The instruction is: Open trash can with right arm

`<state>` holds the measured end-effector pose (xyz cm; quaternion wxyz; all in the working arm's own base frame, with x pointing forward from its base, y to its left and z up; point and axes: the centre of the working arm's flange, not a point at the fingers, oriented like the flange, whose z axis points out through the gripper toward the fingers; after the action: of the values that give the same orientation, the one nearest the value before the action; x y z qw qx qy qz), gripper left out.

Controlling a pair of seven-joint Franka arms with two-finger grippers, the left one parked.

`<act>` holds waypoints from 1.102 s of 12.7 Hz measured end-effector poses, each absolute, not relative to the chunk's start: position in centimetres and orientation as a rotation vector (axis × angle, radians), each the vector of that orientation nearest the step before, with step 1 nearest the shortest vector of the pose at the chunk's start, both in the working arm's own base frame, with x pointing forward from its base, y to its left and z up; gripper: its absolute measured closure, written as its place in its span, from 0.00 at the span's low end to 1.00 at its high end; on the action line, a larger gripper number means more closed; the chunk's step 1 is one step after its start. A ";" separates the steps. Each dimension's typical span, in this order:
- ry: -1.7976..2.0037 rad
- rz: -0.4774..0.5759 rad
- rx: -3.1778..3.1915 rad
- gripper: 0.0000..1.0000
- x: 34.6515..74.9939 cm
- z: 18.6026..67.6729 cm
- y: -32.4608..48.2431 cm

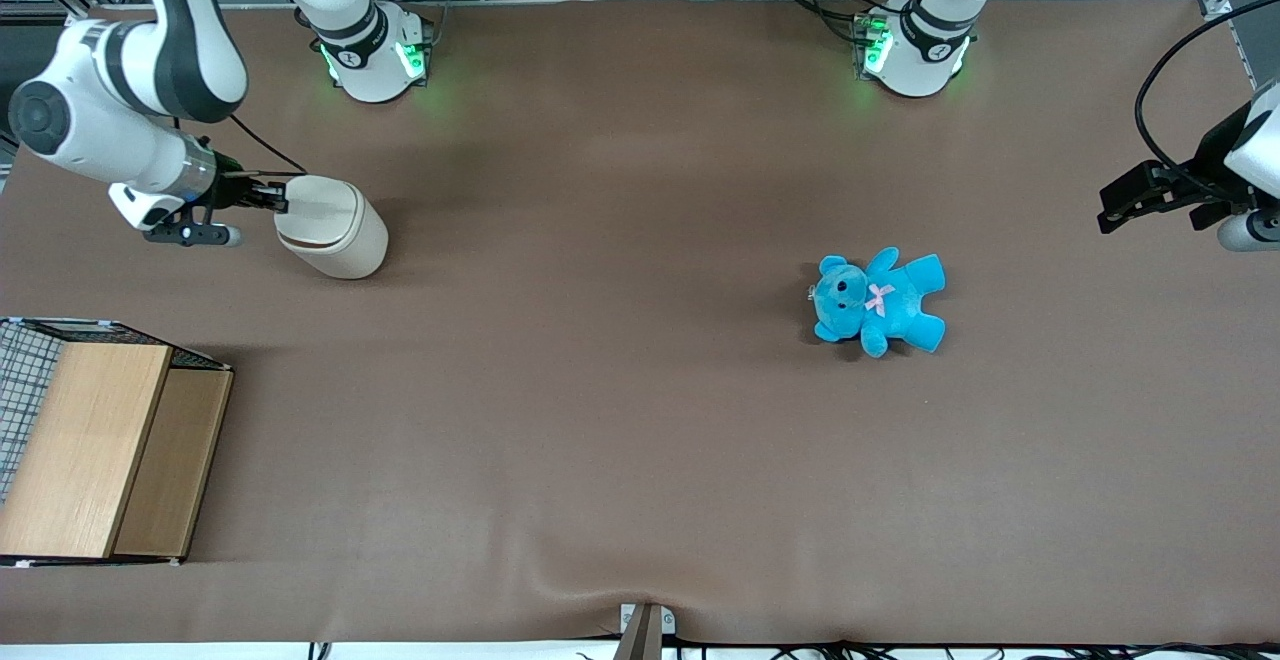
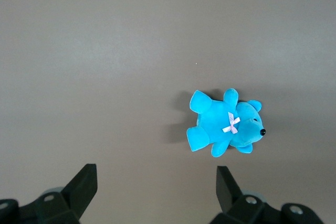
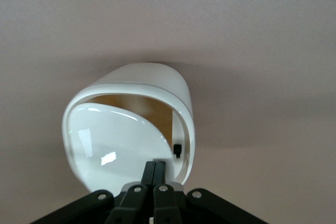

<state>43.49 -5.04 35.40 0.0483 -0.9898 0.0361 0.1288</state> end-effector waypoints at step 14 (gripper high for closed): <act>-0.073 0.372 -3.067 0.00 53.9 57.8 -1.1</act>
<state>53.90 -1.15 57.79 0.0257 -0.9921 -0.0238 0.1203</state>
